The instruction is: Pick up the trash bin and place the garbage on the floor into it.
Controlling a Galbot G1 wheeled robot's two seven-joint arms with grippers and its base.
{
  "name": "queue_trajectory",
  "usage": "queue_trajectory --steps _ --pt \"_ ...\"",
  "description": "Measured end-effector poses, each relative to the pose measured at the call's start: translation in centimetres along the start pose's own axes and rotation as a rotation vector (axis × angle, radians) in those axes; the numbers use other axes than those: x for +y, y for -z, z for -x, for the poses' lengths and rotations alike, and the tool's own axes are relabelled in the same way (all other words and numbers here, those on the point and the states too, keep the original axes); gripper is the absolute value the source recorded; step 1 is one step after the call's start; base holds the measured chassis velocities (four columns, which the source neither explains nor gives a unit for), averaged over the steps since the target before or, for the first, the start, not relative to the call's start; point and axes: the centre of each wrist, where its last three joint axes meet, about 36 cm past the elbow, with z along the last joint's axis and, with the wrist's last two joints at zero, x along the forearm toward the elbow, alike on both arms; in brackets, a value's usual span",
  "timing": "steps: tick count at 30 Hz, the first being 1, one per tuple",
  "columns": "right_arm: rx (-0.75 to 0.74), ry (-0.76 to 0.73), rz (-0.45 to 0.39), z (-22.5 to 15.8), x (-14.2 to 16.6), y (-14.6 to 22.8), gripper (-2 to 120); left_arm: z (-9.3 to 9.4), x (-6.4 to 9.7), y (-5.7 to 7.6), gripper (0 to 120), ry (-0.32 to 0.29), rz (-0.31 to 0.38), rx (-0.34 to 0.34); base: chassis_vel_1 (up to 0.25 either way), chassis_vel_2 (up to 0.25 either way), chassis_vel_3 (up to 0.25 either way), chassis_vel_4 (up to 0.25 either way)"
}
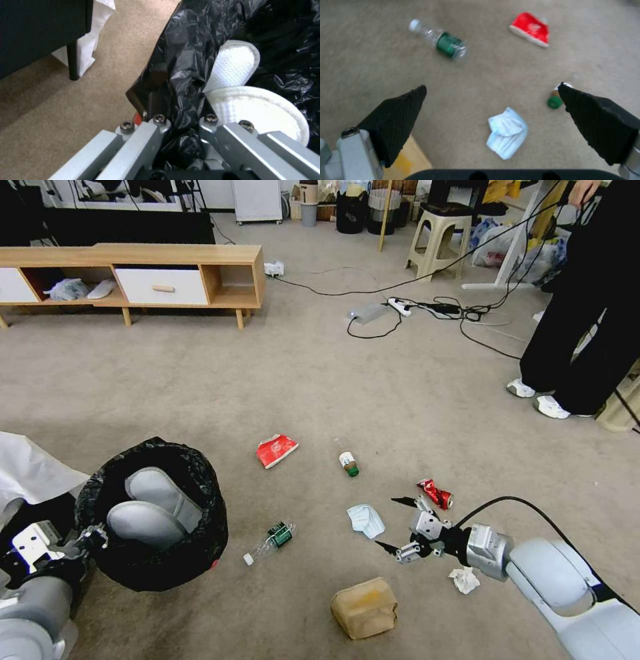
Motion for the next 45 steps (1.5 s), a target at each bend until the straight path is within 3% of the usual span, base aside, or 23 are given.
queue_trajectory --steps 5,13,24,31,45 --pt "0.066 0.117 -0.104 1.2 -0.8 -0.8 100 0.0 0.0 0.0 3 0.002 -0.002 0.0 0.0 0.0 0.0 0.0" --pt "0.14 0.164 -0.161 2.2 -0.7 -2.1 100 0.0 0.1 0.1 3 0.001 -0.002 -0.002 0.0 0.0 0.0 0.0" --pt "0.177 0.335 -0.098 3.7 3.1 -5.5 100 0.5 0.3 0.1 3 0.002 -0.001 0.001 0.0 0.0 0.0 0.0" --pt "0.168 0.393 -0.077 5.1 3.4 -6.5 100 0.5 0.4 0.2 3 0.004 0.002 -0.001 0.0 0.0 0.0 0.0" --pt "0.265 0.375 -0.116 6.1 3.3 -9.8 100 0.9 0.7 0.2 3 0.01 -0.003 -0.002 0.0 0.0 0.0 0.0"
